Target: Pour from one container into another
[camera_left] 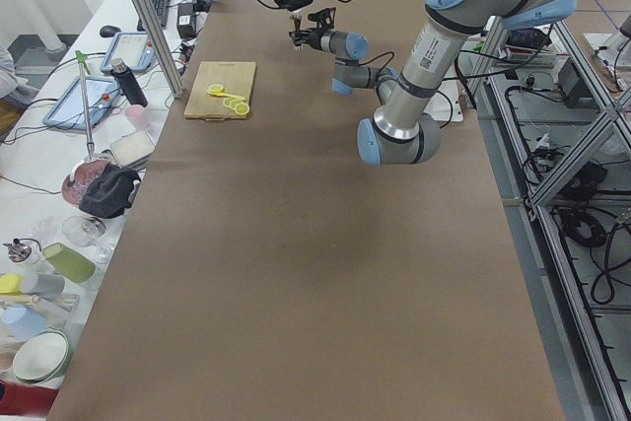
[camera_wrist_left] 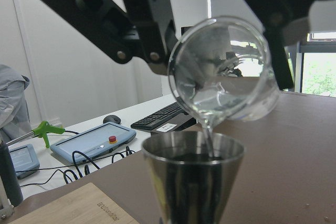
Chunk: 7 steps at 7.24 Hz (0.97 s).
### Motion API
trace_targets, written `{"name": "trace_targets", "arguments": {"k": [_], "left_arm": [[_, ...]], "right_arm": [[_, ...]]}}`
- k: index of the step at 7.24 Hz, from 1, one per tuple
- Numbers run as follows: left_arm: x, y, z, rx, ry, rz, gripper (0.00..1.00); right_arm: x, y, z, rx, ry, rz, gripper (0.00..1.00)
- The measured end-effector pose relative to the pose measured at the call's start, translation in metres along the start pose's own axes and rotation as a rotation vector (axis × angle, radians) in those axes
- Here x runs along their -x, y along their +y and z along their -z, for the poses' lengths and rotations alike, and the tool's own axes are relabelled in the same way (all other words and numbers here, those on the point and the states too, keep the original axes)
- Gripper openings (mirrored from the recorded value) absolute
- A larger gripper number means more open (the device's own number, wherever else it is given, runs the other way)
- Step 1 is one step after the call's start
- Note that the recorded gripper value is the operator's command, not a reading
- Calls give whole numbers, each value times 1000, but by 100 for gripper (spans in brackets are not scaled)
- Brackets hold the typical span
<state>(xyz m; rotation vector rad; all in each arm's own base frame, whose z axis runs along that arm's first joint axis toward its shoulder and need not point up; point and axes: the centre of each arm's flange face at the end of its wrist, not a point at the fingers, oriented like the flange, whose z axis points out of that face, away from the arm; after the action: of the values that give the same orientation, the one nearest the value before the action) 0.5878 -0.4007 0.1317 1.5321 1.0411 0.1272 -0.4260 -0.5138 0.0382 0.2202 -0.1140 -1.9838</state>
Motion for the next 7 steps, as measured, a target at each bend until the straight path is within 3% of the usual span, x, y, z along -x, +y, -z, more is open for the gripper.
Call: {"name": "trace_targets", "arguments": {"k": [3, 7], "left_arm": [[0, 0, 0, -2, 1, 1, 0], [1, 1, 1, -3, 1, 1, 0]], "right_arm": [[-1, 13, 12, -27, 32, -14, 0], [4, 32, 18, -143, 108, -33, 0]]}}
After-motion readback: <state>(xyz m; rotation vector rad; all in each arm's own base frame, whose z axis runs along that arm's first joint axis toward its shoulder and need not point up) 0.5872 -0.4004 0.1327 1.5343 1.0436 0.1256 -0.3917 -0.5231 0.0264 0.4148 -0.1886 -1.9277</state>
